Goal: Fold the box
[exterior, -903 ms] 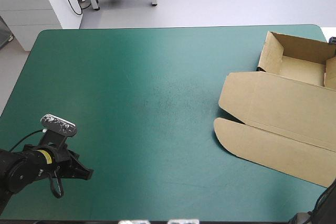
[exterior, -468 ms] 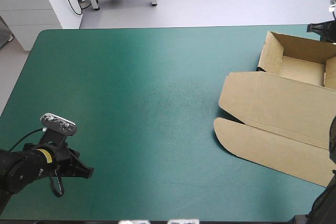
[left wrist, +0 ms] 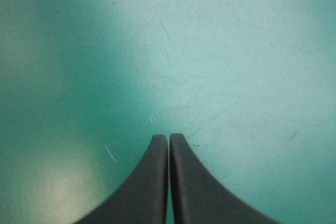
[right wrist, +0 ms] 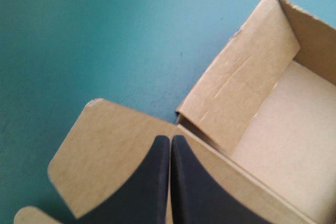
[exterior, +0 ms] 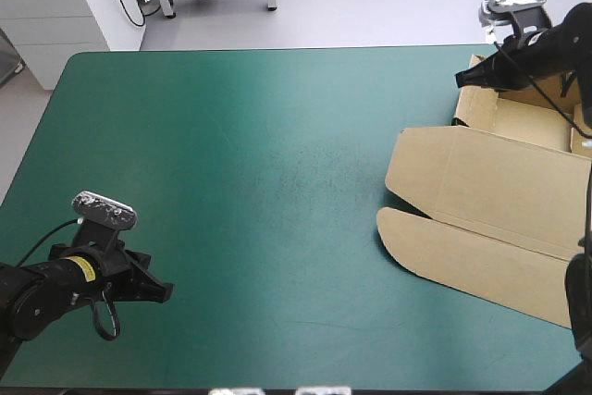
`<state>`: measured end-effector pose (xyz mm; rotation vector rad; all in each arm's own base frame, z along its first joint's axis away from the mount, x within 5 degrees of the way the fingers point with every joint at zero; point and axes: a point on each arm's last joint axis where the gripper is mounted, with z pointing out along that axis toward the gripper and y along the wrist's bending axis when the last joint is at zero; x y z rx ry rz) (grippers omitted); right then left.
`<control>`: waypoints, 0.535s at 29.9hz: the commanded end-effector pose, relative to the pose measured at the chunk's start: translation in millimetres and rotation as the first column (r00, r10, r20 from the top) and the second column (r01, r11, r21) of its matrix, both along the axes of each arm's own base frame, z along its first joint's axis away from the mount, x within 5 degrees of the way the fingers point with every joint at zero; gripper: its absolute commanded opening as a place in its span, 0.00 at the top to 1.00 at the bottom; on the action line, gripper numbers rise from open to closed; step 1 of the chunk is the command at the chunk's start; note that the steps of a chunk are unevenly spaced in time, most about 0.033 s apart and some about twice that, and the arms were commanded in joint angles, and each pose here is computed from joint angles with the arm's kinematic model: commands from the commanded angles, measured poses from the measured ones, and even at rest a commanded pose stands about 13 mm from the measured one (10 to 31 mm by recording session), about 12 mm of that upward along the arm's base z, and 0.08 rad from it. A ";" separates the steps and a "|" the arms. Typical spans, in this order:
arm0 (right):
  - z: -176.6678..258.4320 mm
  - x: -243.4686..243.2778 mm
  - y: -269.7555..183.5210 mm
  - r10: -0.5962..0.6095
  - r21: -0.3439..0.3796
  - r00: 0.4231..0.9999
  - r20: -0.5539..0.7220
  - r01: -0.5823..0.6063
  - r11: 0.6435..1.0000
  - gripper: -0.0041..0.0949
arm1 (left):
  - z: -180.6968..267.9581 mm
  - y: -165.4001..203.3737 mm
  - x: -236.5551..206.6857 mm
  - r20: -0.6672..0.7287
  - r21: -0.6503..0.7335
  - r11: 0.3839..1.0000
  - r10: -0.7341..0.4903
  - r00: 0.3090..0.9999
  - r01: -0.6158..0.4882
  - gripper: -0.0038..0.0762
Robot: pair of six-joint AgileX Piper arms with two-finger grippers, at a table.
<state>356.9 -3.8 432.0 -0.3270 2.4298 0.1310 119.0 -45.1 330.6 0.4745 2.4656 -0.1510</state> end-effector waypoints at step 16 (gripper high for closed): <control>-5.2 -162.2 25.3 0.101 -0.016 0.988 0.118 -0.100 0.995 0.98 | 10.6 -2.2 4.0 0.087 -0.042 0.999 0.005 0.996 -0.002 0.96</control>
